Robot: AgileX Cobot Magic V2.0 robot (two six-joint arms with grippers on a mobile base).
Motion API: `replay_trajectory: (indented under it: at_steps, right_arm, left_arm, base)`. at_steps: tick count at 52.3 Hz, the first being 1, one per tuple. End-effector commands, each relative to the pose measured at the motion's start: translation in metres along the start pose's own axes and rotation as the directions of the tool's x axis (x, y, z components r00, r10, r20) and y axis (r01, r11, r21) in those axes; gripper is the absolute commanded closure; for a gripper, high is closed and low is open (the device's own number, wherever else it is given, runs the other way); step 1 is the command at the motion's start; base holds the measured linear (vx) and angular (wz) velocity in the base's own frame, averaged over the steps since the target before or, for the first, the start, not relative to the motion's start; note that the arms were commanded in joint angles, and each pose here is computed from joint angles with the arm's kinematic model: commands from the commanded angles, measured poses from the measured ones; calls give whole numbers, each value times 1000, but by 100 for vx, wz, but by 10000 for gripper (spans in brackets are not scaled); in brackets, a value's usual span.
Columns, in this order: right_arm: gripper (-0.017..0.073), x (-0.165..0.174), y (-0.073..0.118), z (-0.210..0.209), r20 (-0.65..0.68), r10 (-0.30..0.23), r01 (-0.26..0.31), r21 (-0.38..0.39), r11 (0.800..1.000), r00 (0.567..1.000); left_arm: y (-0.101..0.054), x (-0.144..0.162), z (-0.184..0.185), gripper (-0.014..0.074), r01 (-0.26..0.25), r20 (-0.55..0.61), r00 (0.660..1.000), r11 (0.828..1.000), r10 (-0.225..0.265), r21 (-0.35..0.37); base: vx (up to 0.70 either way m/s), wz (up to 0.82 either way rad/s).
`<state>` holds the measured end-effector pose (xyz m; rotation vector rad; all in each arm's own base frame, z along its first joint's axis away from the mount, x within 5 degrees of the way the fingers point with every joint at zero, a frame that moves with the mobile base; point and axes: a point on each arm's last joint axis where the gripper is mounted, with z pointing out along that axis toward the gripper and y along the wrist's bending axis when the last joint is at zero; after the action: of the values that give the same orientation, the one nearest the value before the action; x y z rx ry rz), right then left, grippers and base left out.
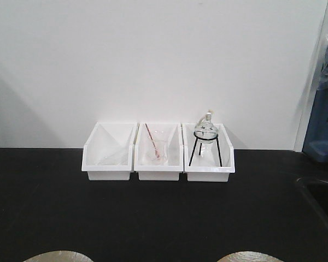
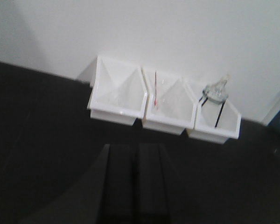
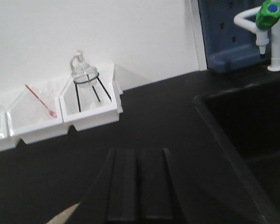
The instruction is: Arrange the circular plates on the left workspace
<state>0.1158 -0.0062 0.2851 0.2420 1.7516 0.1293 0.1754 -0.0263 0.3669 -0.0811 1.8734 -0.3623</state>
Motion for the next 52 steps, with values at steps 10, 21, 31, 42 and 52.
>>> replay_trajectory:
  at_steps: [10, 21, 31, 42, 52]
  right_arm:
    - [564, -34, 5, 46, -80, -89, 90, 18, 996, 993]
    - [564, -25, 3, 64, -148, -91, 97, 27, 995, 985]
    - [564, -22, 2, 69, -175, -128, 134, 23, 991, 976]
    - [564, -19, 5, 72, -185, -170, 172, -2, 985, 968]
    - [564, -19, 6, 72, -184, -177, 179, -5, 984, 967]
  left_arm:
    - [22, -41, 86, 591, -69, -355, 933, 997, 58, -18]
    - [96, -25, 116, 591, 139, -503, 843, 981, -189, -135]
    - [138, 3, 126, 591, 317, -655, 716, 949, -242, -4]
    - [157, 33, 152, 591, 467, -731, 611, 884, -304, 23]
    - [166, 48, 153, 591, 423, -797, 547, 906, -257, -2]
  base:
    - [0, 0]
    - [0, 0]
    - [0, 0]
    - [0, 0]
    - [0, 0]
